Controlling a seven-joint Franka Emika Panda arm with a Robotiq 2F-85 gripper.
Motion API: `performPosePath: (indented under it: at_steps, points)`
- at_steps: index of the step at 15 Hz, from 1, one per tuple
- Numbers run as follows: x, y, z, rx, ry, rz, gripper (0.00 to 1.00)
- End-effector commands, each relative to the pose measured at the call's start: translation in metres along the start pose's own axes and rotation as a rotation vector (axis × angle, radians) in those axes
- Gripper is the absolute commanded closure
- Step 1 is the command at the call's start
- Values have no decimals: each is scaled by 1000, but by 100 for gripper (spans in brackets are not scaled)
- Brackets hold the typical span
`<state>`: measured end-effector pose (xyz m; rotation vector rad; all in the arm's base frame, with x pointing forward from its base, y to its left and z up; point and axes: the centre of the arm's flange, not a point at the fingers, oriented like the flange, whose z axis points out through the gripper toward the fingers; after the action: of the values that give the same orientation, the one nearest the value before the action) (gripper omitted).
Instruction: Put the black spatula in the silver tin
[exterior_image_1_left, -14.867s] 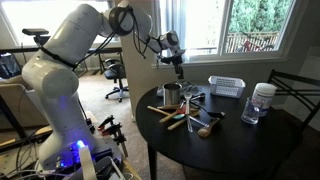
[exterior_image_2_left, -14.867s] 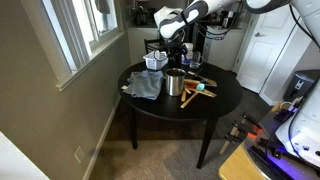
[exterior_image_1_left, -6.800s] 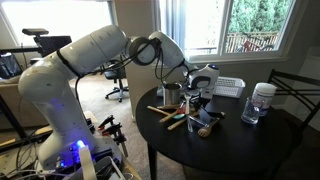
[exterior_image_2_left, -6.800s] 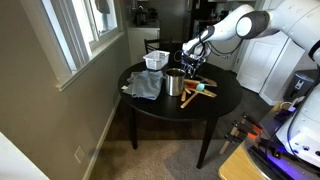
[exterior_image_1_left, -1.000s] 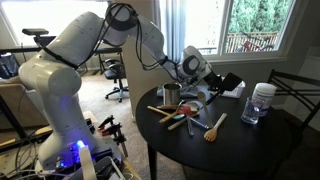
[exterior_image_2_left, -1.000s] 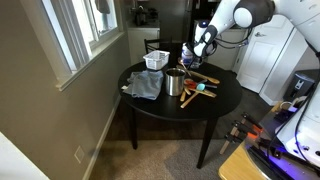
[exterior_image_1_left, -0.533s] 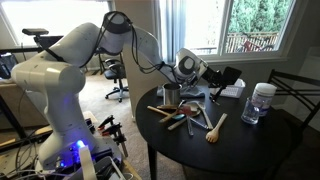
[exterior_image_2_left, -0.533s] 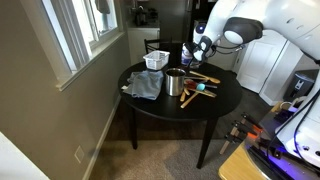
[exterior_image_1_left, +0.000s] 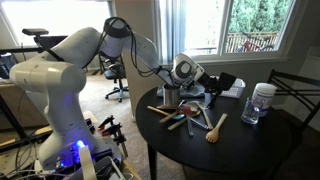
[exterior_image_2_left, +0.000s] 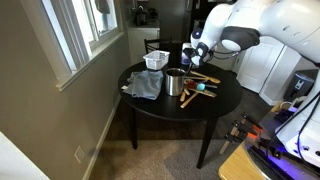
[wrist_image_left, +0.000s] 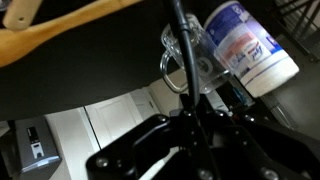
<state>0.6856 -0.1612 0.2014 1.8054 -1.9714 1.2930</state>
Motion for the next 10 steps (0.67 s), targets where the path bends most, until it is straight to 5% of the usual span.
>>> performPosePath:
  at_steps: [1,10]
  points:
    - [5,10,-18,-103,-115,-116,92]
    - [20,7,-28,-401,-106,-325,92]
